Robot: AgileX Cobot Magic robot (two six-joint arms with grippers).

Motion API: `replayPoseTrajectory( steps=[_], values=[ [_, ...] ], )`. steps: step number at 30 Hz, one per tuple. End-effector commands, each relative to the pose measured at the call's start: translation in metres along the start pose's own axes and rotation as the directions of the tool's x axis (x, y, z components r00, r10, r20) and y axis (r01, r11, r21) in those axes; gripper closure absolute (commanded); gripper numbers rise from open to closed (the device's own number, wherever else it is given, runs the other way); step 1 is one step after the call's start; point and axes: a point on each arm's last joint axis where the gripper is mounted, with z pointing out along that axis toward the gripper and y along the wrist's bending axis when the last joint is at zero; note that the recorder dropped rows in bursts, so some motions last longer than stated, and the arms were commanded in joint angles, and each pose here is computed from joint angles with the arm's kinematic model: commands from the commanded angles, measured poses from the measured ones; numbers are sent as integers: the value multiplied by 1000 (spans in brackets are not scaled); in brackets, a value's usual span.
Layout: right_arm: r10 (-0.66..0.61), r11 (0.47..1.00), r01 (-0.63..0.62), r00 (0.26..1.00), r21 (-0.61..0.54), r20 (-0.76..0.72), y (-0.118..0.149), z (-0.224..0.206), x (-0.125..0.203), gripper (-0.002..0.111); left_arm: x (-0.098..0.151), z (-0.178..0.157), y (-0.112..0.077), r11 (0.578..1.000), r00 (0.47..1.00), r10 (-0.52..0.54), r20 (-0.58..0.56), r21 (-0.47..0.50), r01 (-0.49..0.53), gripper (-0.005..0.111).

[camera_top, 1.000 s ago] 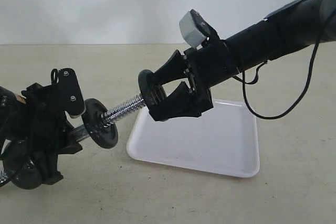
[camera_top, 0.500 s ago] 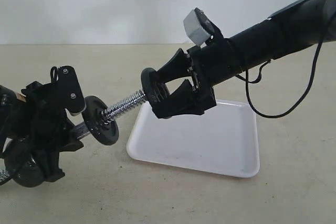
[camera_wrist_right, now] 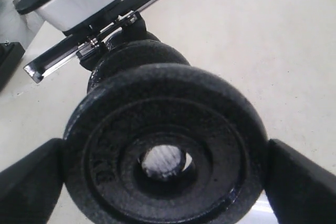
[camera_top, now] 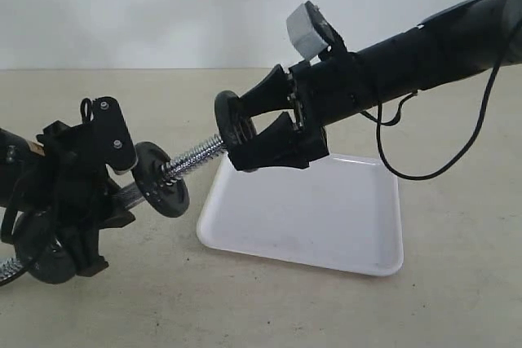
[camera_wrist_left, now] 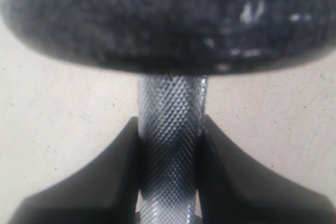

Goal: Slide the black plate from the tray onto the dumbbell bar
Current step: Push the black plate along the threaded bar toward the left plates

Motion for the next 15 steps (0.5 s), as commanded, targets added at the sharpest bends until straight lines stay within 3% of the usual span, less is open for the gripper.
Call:
replayPoseTrajectory(
  steps=[1,15],
  values=[
    [4,1000,-4,997,-1,81,2,-4,-15,108,-28,-27,37,935,977,20,211,-351,56,102],
    [-31,995,37,997,-97,66,22,28,-25,108,-29,-27,37,932,977,21,214,-357,58,102]
  ],
)
